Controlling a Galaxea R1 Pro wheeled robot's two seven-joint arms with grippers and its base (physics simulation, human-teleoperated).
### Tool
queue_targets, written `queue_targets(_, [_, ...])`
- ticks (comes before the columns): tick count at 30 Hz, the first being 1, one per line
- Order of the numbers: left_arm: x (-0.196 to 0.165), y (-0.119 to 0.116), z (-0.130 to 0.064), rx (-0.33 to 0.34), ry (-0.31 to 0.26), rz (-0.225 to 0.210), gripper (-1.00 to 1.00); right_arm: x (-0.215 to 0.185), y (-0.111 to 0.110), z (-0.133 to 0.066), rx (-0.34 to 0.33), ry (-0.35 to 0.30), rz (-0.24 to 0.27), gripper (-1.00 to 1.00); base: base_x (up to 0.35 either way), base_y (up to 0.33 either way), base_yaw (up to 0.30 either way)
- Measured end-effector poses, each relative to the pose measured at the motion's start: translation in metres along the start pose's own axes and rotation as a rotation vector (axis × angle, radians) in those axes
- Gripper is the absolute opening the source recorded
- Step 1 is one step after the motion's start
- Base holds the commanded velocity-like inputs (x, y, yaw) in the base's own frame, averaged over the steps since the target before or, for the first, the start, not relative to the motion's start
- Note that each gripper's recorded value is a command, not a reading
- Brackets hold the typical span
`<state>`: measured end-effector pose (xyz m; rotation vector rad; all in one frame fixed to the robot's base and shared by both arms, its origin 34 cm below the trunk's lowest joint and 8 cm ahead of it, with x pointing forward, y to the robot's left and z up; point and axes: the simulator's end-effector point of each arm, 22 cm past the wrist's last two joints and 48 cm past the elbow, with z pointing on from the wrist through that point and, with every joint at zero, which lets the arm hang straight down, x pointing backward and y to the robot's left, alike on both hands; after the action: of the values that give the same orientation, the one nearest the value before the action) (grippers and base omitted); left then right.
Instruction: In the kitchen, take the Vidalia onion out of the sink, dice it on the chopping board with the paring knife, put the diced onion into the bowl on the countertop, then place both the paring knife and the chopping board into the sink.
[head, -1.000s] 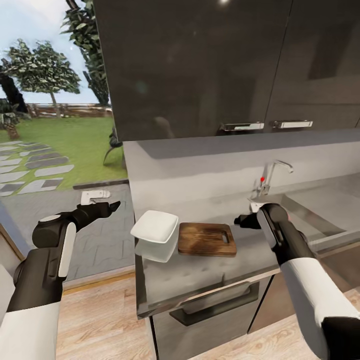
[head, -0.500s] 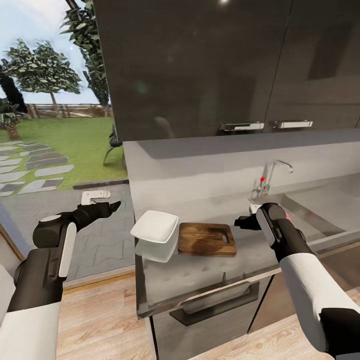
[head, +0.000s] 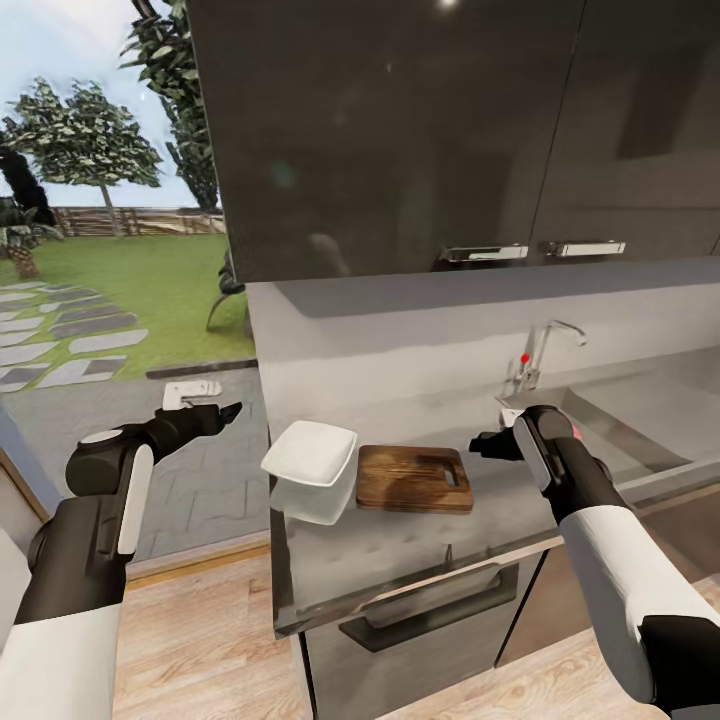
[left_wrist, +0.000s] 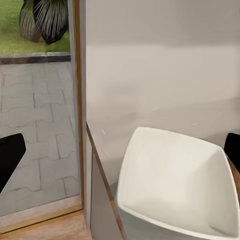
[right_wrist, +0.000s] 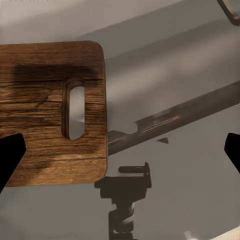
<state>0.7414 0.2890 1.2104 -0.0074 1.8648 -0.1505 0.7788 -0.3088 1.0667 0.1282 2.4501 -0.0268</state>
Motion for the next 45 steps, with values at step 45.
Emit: queue_targets(45, [0.0085, 0.0016, 0.0052, -0.002, 0.016, -0.003, 1.0, 0.0056, 0.0002, 0.0079, 0.0, 0.014, 0.0, 1.0, 0.021, 0.043, 0.0])
